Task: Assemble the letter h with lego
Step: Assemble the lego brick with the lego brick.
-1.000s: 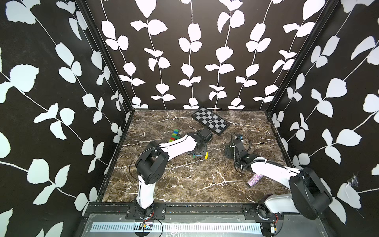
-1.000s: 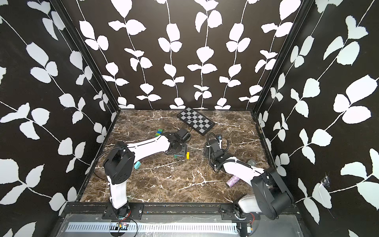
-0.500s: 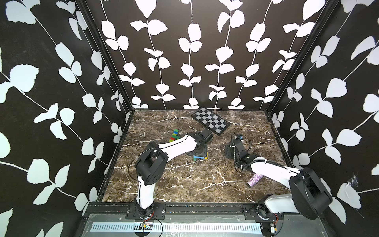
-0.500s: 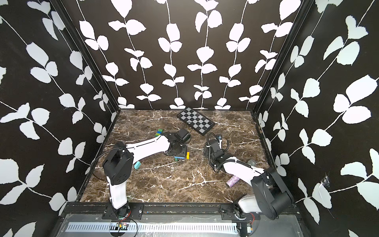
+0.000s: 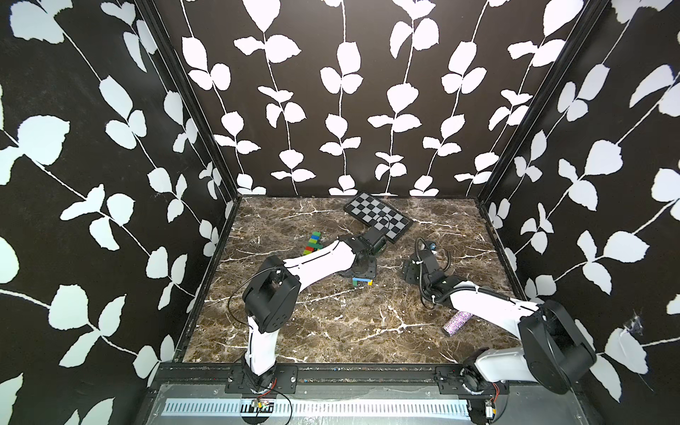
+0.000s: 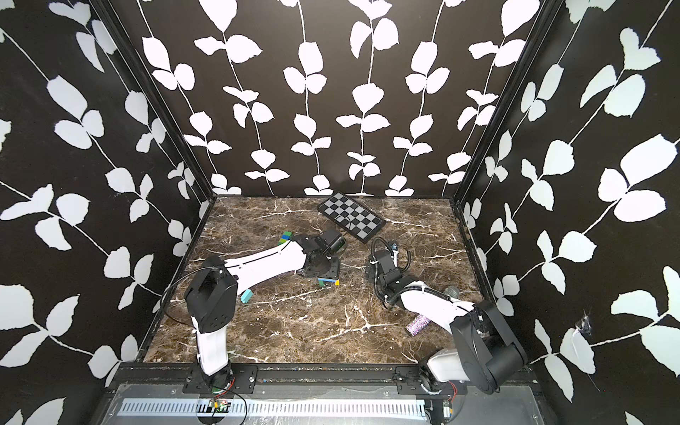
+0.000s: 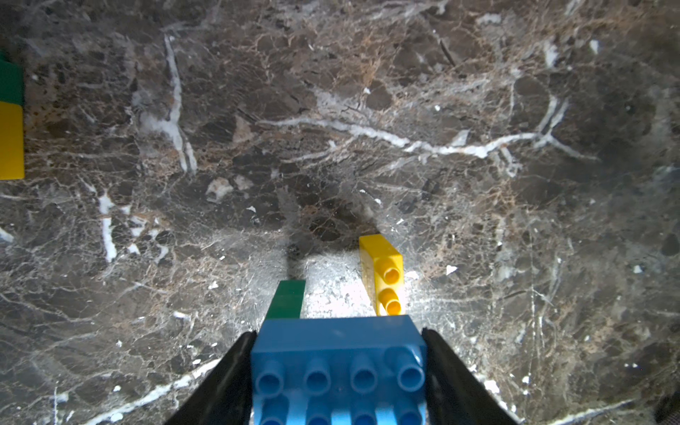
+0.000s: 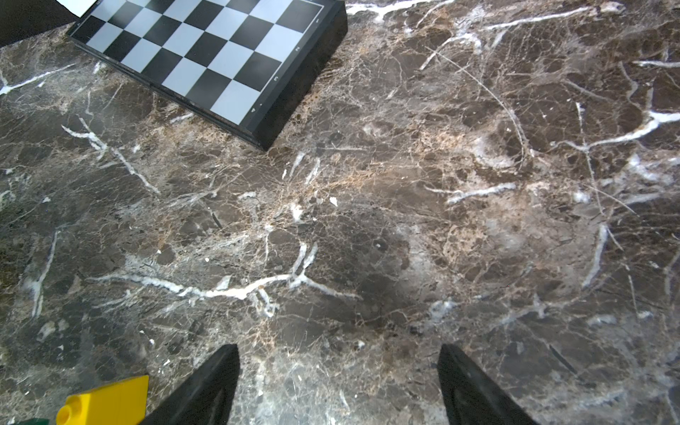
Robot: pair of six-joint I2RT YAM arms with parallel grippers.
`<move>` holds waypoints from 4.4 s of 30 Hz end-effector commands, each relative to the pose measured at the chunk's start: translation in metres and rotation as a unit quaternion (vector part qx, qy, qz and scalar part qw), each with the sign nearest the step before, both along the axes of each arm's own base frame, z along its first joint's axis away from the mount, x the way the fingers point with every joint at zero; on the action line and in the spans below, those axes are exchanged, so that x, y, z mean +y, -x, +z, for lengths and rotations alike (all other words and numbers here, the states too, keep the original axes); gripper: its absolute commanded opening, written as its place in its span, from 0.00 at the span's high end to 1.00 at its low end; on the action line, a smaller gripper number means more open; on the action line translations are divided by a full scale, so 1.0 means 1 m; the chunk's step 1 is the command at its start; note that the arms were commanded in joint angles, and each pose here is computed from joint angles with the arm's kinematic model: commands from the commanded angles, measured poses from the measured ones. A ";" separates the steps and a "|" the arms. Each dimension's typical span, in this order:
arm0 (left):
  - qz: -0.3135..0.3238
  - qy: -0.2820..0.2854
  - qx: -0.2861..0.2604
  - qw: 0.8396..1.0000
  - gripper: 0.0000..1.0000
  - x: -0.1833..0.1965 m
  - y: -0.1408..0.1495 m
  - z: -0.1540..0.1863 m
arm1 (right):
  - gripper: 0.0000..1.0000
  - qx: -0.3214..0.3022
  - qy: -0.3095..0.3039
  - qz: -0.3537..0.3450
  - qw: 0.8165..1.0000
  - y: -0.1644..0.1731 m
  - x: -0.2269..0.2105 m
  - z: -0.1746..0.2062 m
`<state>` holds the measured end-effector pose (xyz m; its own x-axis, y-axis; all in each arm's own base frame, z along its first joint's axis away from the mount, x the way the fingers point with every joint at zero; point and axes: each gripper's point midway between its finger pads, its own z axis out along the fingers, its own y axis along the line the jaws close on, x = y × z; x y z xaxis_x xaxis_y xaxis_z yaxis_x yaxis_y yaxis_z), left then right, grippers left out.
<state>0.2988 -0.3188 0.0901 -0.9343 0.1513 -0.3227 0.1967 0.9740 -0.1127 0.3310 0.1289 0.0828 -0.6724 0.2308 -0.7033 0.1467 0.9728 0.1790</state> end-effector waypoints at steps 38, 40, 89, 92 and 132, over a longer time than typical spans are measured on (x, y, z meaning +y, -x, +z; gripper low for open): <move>0.002 -0.018 0.016 1.000 0.76 -0.010 -0.005 -0.014 | 0.16 -0.010 -0.008 -0.003 1.000 -0.009 0.004 0.008; 0.004 -0.022 0.016 1.000 0.76 -0.008 -0.005 -0.015 | 0.16 -0.010 -0.008 -0.002 1.000 -0.009 0.004 0.008; 0.008 -0.072 0.037 0.997 0.77 0.001 0.005 -0.035 | 0.16 -0.011 -0.009 -0.004 1.000 -0.009 0.003 0.009; 0.006 -0.071 0.040 0.997 0.77 0.001 0.007 -0.038 | 0.16 -0.011 -0.009 -0.004 1.000 -0.009 0.003 0.008; 0.007 -0.077 0.059 0.995 0.49 0.008 0.025 -0.049 | 0.16 -0.011 -0.009 -0.004 1.000 -0.008 0.002 0.009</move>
